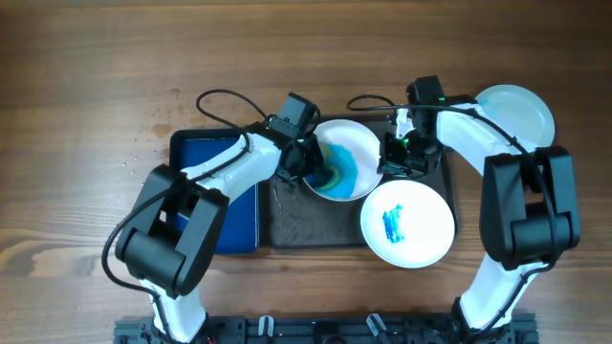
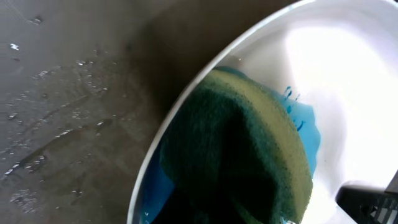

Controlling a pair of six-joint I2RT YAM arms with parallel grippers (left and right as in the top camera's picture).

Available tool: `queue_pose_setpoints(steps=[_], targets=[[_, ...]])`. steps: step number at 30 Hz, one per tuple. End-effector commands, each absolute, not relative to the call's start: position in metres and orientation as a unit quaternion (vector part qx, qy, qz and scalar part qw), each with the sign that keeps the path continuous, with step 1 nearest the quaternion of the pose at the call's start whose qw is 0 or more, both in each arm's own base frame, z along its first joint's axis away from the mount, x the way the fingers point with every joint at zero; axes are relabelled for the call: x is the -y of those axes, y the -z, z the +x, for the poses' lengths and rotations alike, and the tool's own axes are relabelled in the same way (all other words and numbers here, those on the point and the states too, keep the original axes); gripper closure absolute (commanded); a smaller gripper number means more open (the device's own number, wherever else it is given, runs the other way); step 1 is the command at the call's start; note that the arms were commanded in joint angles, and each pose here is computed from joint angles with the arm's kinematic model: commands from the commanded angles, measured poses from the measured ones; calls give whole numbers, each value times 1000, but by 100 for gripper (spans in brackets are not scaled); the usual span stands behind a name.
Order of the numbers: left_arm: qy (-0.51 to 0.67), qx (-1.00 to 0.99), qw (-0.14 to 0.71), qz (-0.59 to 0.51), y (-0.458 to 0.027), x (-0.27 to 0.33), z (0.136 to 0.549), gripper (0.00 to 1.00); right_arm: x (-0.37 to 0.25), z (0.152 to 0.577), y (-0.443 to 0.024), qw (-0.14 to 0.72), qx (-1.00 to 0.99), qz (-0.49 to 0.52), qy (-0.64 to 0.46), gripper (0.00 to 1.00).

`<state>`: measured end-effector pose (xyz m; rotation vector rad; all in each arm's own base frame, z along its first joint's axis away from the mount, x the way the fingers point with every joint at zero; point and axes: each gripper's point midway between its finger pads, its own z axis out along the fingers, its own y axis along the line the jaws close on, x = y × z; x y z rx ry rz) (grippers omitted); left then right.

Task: Clean dirty plates on tray and stack at the side
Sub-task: 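Scrub the plate with the sponge while the right gripper holds it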

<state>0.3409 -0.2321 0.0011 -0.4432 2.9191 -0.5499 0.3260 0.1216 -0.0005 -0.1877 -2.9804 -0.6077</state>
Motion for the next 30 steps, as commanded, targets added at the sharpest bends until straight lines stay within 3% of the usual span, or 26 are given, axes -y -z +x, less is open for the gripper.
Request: queue_pose_setpoints(steps=[1, 5, 9, 23, 30], targets=[[99, -981, 81, -146, 37, 190, 345, 96, -110, 317, 16, 66, 982, -61, 169, 96], [238, -962, 80, -109, 4, 253, 363, 96, -110, 317, 16, 66, 982, -61, 169, 96], [292, -949, 88, -86, -22, 292, 369, 96, -110, 317, 16, 66, 982, -61, 168, 96], [293, -950, 26, -108, -7, 348, 317, 96, -110, 314, 16, 72, 981, -62, 168, 96], [229, -960, 67, -146, 19, 313, 342, 96, -109, 311, 16, 79, 981, -63, 166, 96]])
